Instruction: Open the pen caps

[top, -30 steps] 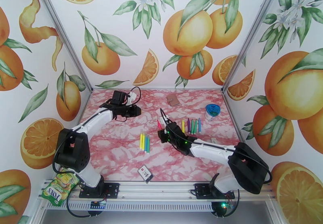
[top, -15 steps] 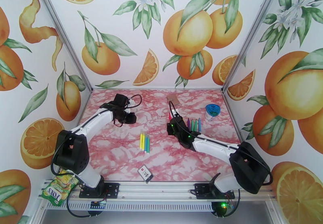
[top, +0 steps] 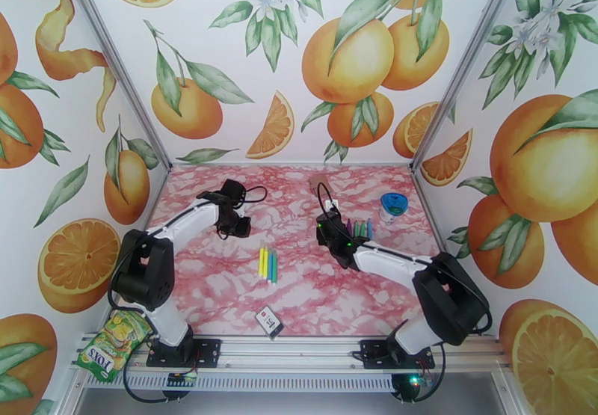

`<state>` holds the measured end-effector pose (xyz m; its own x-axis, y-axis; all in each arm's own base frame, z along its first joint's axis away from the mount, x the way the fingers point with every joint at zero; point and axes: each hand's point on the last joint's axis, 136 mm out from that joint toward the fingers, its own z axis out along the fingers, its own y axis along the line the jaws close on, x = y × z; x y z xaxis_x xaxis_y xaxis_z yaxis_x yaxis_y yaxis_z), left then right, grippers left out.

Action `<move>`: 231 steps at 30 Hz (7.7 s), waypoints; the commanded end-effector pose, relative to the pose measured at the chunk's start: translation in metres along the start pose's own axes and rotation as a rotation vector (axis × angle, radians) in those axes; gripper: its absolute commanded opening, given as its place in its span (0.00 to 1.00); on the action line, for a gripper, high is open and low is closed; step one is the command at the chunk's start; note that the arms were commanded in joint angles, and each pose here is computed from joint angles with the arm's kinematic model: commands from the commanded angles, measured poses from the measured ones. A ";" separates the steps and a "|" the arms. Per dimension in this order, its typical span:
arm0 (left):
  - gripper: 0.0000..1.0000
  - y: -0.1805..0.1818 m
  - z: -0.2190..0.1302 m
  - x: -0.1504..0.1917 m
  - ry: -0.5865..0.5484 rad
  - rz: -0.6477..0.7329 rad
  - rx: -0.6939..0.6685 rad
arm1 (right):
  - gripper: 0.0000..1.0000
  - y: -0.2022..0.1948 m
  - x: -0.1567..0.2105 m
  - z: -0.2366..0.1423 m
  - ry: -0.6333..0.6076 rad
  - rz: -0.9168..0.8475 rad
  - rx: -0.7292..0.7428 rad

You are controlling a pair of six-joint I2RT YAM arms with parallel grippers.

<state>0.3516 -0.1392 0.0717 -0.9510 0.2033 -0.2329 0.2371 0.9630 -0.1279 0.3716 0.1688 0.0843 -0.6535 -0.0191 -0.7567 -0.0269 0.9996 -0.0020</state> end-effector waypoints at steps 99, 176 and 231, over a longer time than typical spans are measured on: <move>0.60 0.002 -0.046 -0.037 -0.331 -0.108 0.128 | 0.47 0.153 0.077 -0.058 0.283 -0.200 -0.510; 0.62 0.021 -0.055 -0.024 -0.382 -0.160 0.160 | 0.24 0.134 0.120 -0.009 0.394 -0.305 -0.167; 0.62 -0.141 -0.111 -0.043 -0.425 0.141 0.897 | 0.14 0.163 -0.038 -0.127 -0.152 -0.131 -0.726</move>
<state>0.3326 -0.2559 0.1884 -0.8299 0.0462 -0.5559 0.5130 0.4548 -0.7280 0.2963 0.3189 0.1654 -0.5559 -0.1096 -0.8240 -0.5787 0.7627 0.2889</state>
